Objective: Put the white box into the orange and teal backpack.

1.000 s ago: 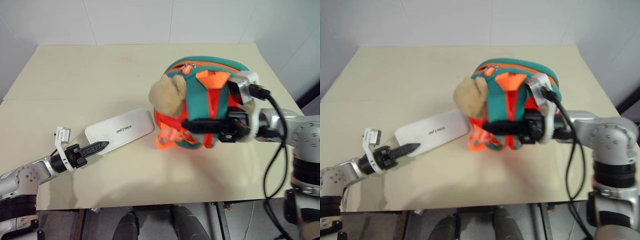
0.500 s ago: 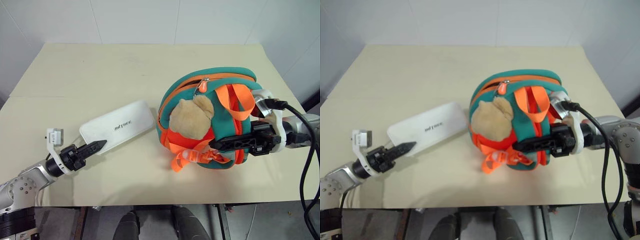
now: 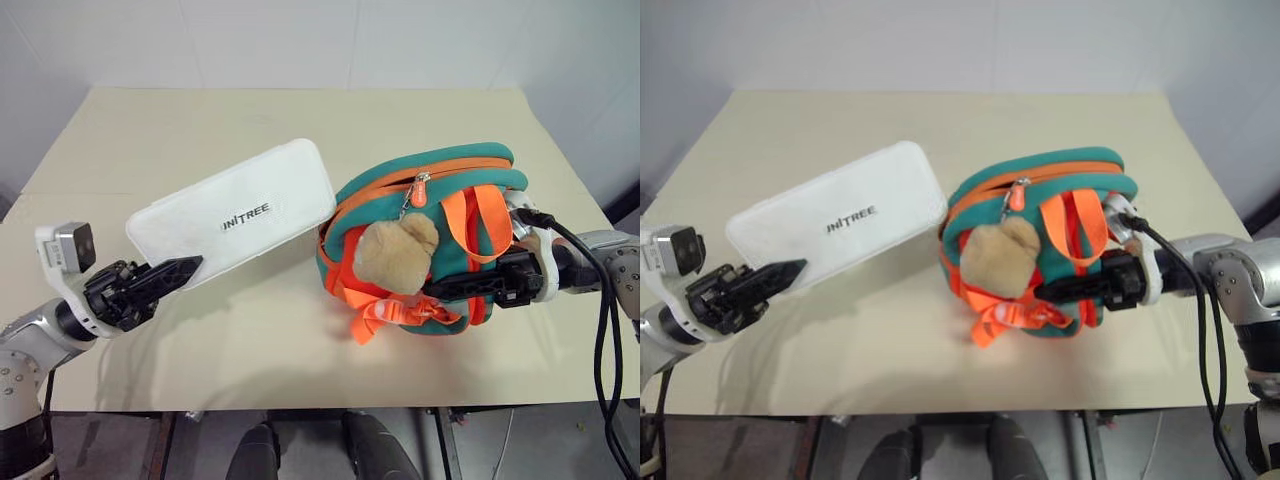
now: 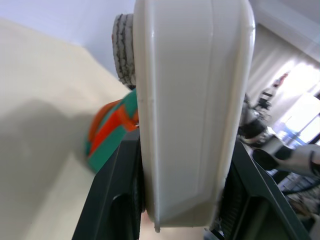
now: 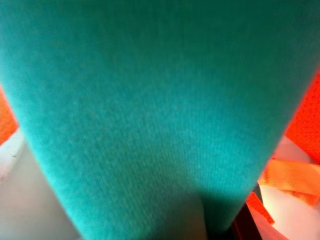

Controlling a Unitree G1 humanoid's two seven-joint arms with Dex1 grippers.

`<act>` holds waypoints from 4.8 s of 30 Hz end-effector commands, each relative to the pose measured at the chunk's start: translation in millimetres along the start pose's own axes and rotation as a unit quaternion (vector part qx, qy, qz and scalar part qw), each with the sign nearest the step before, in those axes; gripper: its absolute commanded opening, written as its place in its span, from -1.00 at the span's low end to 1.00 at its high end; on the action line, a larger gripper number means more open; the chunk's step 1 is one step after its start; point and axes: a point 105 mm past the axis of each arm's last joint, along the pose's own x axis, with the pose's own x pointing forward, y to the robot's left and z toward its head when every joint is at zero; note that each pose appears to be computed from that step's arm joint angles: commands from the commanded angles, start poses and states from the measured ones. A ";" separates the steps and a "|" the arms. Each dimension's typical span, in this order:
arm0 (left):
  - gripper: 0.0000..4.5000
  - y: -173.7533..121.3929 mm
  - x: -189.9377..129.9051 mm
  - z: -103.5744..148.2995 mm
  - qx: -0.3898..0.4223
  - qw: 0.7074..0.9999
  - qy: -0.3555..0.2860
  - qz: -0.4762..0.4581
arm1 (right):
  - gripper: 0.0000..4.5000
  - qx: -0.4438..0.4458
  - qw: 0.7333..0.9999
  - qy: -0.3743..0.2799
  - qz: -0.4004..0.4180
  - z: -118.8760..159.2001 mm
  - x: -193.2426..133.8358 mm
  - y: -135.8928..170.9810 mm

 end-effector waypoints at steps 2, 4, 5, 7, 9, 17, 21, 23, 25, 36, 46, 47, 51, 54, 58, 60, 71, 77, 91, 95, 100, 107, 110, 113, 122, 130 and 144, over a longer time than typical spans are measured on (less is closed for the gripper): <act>-0.33 -5.2 14.5 6.6 0.029 0.998 0.017 -0.046 | -1.00 -0.012 1.000 0.007 0.005 2.1 0.8 3.1; -0.33 1.8 17.2 5.0 0.040 0.998 0.028 -0.045 | -1.00 -0.012 1.000 0.007 0.004 1.8 1.3 2.9; -0.33 6.0 18.5 4.9 0.048 0.997 0.032 -0.042 | -1.00 -0.013 1.000 0.006 0.005 1.7 1.8 3.0; -0.33 13.7 23.0 5.8 0.070 0.996 0.037 -0.042 | -1.00 -0.013 1.000 0.005 0.006 1.2 3.1 3.7; -0.33 17.4 27.1 5.1 0.085 0.994 0.048 -0.047 | -1.00 -0.013 1.000 0.004 0.007 0.2 3.9 4.7; -0.33 40.2 30.2 1.7 0.209 0.970 0.114 -0.041 | -1.00 -0.012 1.000 -0.001 0.006 -2.7 4.8 6.8; -0.33 50.6 32.8 6.7 0.277 0.948 0.151 -0.051 | -1.00 -0.012 1.000 -0.007 0.006 -3.3 7.1 7.6; -0.33 53.3 32.9 8.4 0.291 0.941 0.165 -0.058 | -1.00 -0.013 1.000 -0.009 0.005 -3.8 7.8 7.9; -0.33 55.8 32.2 9.3 0.304 0.934 0.176 -0.062 | -1.00 -0.013 1.000 -0.011 0.005 -3.9 8.3 7.9; -0.33 49.7 53.6 11.8 0.314 0.909 0.223 -0.157 | -1.00 -0.016 1.000 -0.017 0.005 -3.5 11.9 6.1; -0.33 55.2 104.4 7.0 0.308 0.878 0.301 -0.211 | -1.00 -0.026 0.999 -0.017 0.018 -0.1 20.2 5.8; -0.33 56.1 108.8 6.0 0.308 0.876 0.304 -0.211 | -1.00 -0.026 0.999 -0.017 0.019 0.2 21.0 5.6; -0.33 61.2 151.3 -3.2 0.322 0.876 0.307 -0.189 | -1.00 -0.031 0.999 -0.022 0.023 -0.6 26.6 4.5; -0.33 48.0 180.8 -11.3 0.306 0.884 0.272 -0.225 | -1.00 -0.033 0.999 -0.027 0.023 -1.3 29.8 2.7; -0.33 42.5 208.5 -25.6 0.298 0.891 0.250 -0.234 | -1.00 -0.034 0.999 -0.031 0.026 -1.3 33.1 2.0; -0.33 42.2 219.2 -34.5 0.291 0.895 0.244 -0.234 | -1.00 -0.034 0.998 -0.034 0.027 -1.1 34.5 2.3; -0.33 50.3 218.7 -36.0 0.273 0.912 0.218 -0.216 | -1.00 -0.040 0.998 -0.041 0.022 -0.2 35.0 5.7; 0.47 64.1 179.4 -11.0 0.300 0.913 0.214 -0.178 | -1.00 -0.039 0.998 -0.045 0.018 -0.3 35.7 3.4; 0.72 41.8 135.4 12.6 0.331 0.908 0.184 -0.178 | -1.00 -0.045 0.998 -0.044 0.022 2.9 39.5 -0.8; 0.44 48.1 138.0 10.0 0.342 0.907 0.179 -0.165 | -1.00 -0.047 0.998 -0.046 0.021 4.0 39.9 -1.6; -0.26 53.2 145.3 7.9 0.339 0.910 0.179 -0.157 | -1.00 -0.051 0.997 -0.047 0.018 5.1 39.7 -2.0; -1.00 61.1 154.9 3.1 0.341 0.911 0.179 -0.145 | -1.00 -0.052 0.997 -0.050 0.012 4.2 38.2 -0.7; -1.00 63.4 161.5 -3.5 0.340 0.910 0.185 -0.150 | -1.00 -0.051 0.997 -0.053 0.011 3.6 38.6 0.0; -1.00 59.3 170.5 -8.2 0.329 0.912 0.177 -0.170 | -1.00 -0.051 0.997 -0.055 0.010 3.5 39.0 0.3; -1.00 64.5 199.0 -31.9 0.321 0.915 0.174 -0.169 | -1.00 -0.050 0.997 -0.061 0.009 3.2 42.0 1.1; -1.00 61.5 166.3 -18.1 0.310 0.914 0.205 -0.160 | -1.00 -0.048 0.997 -0.063 0.007 2.0 41.4 2.3; 0.95 12.9 123.0 16.4 0.308 0.923 0.179 -0.145 | -1.00 -0.045 0.997 -0.063 0.011 0.1 42.4 0.9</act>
